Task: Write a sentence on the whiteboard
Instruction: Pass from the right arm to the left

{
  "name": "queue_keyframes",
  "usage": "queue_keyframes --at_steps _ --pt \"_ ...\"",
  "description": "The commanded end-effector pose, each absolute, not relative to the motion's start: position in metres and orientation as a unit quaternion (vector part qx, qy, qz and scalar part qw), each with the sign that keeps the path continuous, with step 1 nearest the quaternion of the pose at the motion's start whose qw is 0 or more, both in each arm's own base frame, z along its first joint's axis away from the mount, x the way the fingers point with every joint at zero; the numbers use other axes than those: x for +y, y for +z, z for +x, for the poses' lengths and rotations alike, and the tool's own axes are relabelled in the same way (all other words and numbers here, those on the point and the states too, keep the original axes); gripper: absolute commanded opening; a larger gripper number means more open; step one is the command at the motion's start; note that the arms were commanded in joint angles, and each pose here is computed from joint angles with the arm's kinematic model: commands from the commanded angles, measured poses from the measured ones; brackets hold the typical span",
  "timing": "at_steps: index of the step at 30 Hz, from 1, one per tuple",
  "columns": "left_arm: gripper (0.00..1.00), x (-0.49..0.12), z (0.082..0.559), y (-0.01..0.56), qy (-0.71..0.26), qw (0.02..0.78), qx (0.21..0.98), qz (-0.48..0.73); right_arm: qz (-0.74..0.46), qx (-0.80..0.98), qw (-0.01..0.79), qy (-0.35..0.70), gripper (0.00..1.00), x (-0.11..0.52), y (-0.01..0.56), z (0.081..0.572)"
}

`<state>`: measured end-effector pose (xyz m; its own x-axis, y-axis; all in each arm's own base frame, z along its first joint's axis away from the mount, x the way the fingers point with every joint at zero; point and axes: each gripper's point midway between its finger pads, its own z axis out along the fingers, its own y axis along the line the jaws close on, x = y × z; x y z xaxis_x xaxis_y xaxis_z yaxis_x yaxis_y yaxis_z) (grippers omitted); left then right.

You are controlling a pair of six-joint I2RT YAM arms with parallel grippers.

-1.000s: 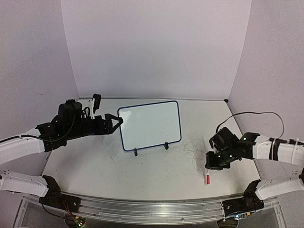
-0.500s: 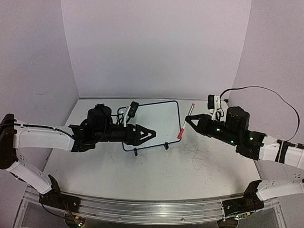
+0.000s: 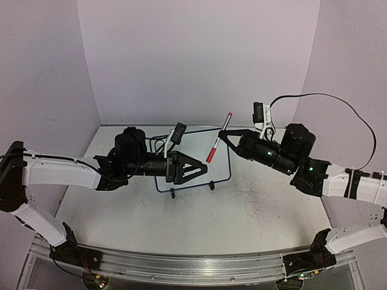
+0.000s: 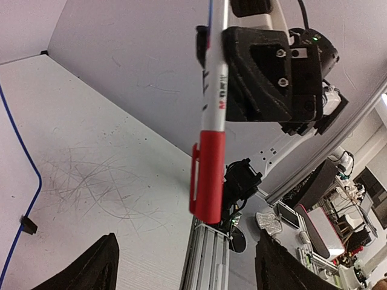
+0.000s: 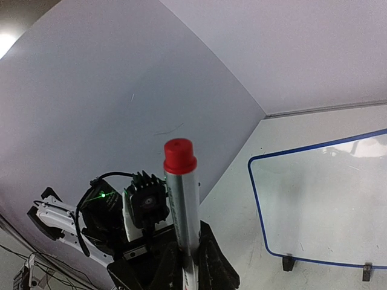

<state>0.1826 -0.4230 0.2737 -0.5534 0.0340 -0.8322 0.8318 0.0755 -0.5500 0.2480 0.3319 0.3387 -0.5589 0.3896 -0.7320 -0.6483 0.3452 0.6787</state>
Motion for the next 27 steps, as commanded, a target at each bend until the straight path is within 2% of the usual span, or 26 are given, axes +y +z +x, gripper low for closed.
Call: queue_keyframes --at_steps 1,3,12,19,21,22,25,27 --pt "0.76 -0.435 0.173 0.319 -0.62 0.37 0.584 0.37 -0.119 0.636 0.459 0.61 0.0 0.345 0.37 0.236" --pt "0.73 -0.437 0.177 0.32 -0.619 0.374 0.586 0.365 -0.127 0.631 0.454 0.616 0.0 0.349 0.371 0.232" --pt "0.45 -0.43 0.181 0.317 -0.602 0.4 0.591 0.359 -0.134 0.635 0.45 0.614 0.0 0.353 0.369 0.229" --pt "0.08 -0.422 0.184 0.317 -0.587 0.422 0.594 0.353 -0.156 0.639 0.438 0.612 0.0 0.358 0.366 0.223" --pt "0.01 -0.418 0.185 0.317 -0.58 0.431 0.595 0.352 -0.159 0.648 0.451 0.592 0.0 0.353 0.365 0.225" --pt "0.0 -0.416 0.184 0.316 -0.576 0.435 0.594 0.355 -0.166 0.654 0.459 0.577 0.04 0.35 0.364 0.225" --pt "0.0 -0.409 0.181 0.316 -0.562 0.449 0.588 0.37 -0.201 0.665 0.481 0.535 0.37 0.343 0.364 0.223" --pt "0.0 -0.406 0.178 0.317 -0.553 0.459 0.58 0.383 -0.223 0.667 0.491 0.513 0.84 0.338 0.364 0.219"
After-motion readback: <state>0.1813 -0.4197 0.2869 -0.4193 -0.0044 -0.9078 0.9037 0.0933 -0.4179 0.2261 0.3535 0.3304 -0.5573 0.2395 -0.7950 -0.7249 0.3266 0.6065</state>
